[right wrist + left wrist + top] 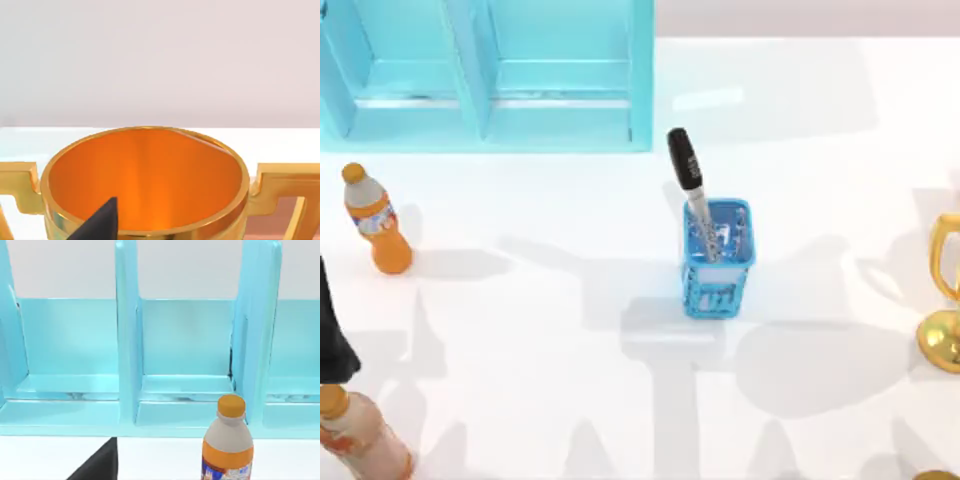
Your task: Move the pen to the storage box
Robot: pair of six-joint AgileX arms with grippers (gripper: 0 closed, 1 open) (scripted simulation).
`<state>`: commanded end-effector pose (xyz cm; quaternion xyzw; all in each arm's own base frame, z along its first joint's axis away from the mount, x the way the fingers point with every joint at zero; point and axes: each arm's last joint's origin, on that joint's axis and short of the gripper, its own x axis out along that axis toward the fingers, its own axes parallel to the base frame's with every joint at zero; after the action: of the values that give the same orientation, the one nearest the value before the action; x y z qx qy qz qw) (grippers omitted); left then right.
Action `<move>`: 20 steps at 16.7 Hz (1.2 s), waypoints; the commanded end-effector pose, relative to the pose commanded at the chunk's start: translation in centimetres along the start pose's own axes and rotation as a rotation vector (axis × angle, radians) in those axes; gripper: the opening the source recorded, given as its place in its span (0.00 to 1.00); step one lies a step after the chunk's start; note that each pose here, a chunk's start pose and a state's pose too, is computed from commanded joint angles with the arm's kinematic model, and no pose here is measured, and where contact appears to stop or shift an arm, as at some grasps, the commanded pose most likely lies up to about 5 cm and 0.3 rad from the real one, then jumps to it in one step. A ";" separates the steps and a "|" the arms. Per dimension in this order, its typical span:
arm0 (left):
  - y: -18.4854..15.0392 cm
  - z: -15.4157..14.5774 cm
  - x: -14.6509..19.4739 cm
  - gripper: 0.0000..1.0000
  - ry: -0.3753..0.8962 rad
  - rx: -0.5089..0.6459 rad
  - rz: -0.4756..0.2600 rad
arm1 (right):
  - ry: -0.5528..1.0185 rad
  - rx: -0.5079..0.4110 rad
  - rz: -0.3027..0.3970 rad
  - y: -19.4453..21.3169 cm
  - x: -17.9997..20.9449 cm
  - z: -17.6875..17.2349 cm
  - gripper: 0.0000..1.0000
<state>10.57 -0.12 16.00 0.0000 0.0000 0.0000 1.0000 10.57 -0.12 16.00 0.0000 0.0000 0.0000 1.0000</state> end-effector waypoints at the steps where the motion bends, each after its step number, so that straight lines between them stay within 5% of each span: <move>1: 0.0 0.0 0.0 1.00 0.000 0.000 0.000 | 0.000 0.000 0.000 0.0 0.0 0.0 1.00; 6: 0.0 0.0 0.0 1.00 0.000 0.000 0.000 | -0.046 -0.024 0.103 0.6 0.2 3.2 1.00; 13: 0.0 0.0 0.0 1.00 0.000 0.000 0.000 | -0.012 -0.097 0.480 3.9 6.1 12.8 1.00; 16: 0.0 0.0 0.0 1.00 0.000 0.000 0.000 | 0.156 -0.106 0.640 6.9 11.6 12.5 1.00; 20: 0.0 0.0 0.0 1.00 0.000 0.000 0.000 | 0.438 -0.106 0.792 11.0 16.8 8.1 1.00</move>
<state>10.57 -0.12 16.00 0.0000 0.0000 0.0000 1.0000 27.37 10.93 24.06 -0.0510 0.2114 0.3825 0.8980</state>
